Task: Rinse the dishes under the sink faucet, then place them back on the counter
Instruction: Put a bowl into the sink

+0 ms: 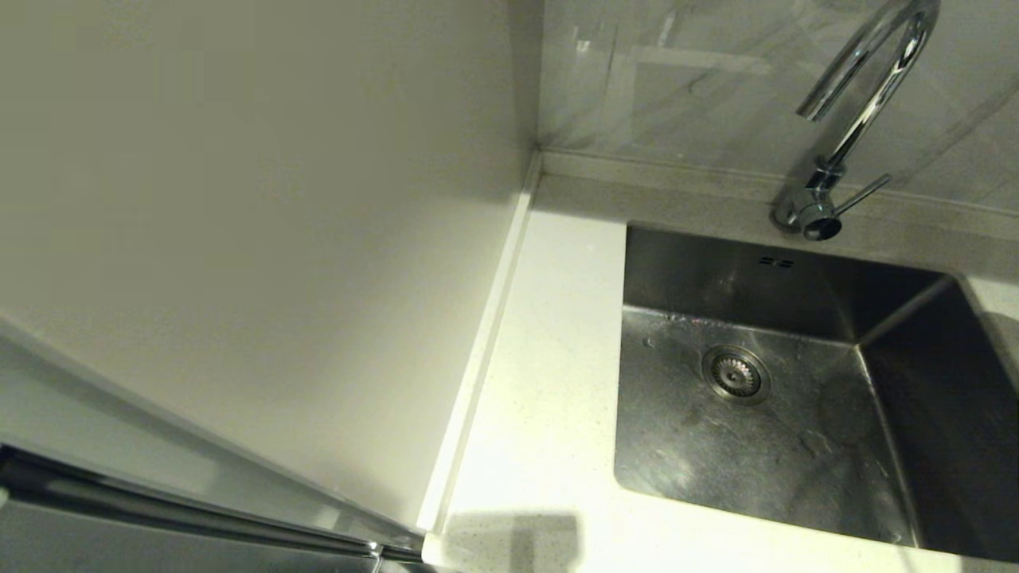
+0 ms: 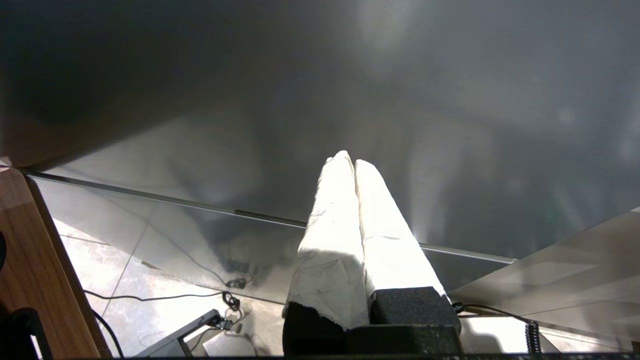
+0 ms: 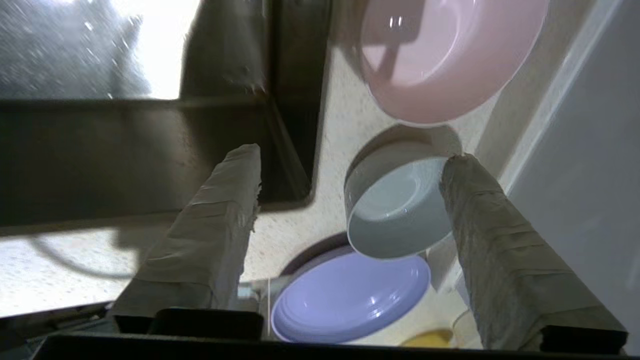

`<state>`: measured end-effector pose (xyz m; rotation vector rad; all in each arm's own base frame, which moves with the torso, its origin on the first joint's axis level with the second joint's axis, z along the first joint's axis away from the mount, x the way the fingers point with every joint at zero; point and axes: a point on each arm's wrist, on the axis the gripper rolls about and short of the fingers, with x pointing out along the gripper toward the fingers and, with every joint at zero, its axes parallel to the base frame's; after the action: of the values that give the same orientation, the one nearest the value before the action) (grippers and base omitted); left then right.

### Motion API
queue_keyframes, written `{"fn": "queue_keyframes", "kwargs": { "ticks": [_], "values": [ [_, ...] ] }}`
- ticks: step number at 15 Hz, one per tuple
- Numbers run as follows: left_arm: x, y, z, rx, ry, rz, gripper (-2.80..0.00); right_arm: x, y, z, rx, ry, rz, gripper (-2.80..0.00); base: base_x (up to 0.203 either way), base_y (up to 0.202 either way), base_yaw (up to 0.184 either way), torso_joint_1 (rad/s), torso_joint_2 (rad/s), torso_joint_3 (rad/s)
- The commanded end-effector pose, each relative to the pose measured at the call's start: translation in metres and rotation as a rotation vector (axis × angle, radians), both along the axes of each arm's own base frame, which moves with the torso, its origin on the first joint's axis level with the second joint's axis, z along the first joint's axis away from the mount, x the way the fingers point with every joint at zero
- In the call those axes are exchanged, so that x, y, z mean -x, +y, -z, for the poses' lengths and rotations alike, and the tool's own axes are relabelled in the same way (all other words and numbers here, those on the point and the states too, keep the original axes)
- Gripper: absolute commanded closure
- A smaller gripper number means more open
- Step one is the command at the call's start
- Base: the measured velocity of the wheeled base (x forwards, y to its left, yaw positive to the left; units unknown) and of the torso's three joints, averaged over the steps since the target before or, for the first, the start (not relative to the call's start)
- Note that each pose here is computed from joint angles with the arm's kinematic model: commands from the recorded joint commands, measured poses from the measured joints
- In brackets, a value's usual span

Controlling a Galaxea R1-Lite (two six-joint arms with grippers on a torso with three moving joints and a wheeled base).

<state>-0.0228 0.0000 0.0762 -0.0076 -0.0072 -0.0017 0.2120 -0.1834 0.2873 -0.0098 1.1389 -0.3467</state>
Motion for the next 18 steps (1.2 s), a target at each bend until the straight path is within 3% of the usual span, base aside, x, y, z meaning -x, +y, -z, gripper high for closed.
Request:
{"fn": "queue_keyframes", "kwargs": {
  "ticks": [1, 4, 7, 12, 15, 18],
  "values": [
    [0.000, 0.000, 0.001, 0.000, 0.003, 0.000, 0.00, -0.010, -0.008, 0.022, -0.052, 0.068, -0.005, -2.80, 0.000, 0.000, 0.000, 0.000, 0.00, 0.000],
    [0.000, 0.000, 0.001, 0.000, 0.003, 0.000, 0.00, -0.024, -0.013, 0.040, -0.095, 0.107, -0.029, -2.80, 0.000, 0.000, 0.000, 0.000, 0.00, 0.000],
    [0.000, 0.000, 0.001, 0.000, 0.003, 0.000, 0.00, -0.045, -0.019, 0.050, -0.083, 0.045, -0.063, -2.80, 0.000, 0.000, 0.000, 0.000, 0.00, 0.000],
    [0.000, 0.000, 0.001, 0.000, 0.003, 0.000, 0.00, -0.069, -0.035, 0.062, 0.022, -0.077, -0.053, -2.80, 0.000, 0.000, 0.000, 0.000, 0.00, 0.000],
    [0.000, 0.000, 0.001, 0.000, 0.003, 0.000, 0.00, -0.074, -0.043, 0.063, 0.116, -0.066, 0.012, -2.80, 0.000, 0.000, 0.000, 0.000, 0.00, 0.000],
    [0.000, 0.000, 0.001, 0.000, 0.003, 0.000, 0.00, -0.071, -0.044, 0.060, 0.163, -0.045, 0.112, -2.80, 0.000, 0.000, 0.000, 0.000, 0.00, 0.000]
  ]
}}
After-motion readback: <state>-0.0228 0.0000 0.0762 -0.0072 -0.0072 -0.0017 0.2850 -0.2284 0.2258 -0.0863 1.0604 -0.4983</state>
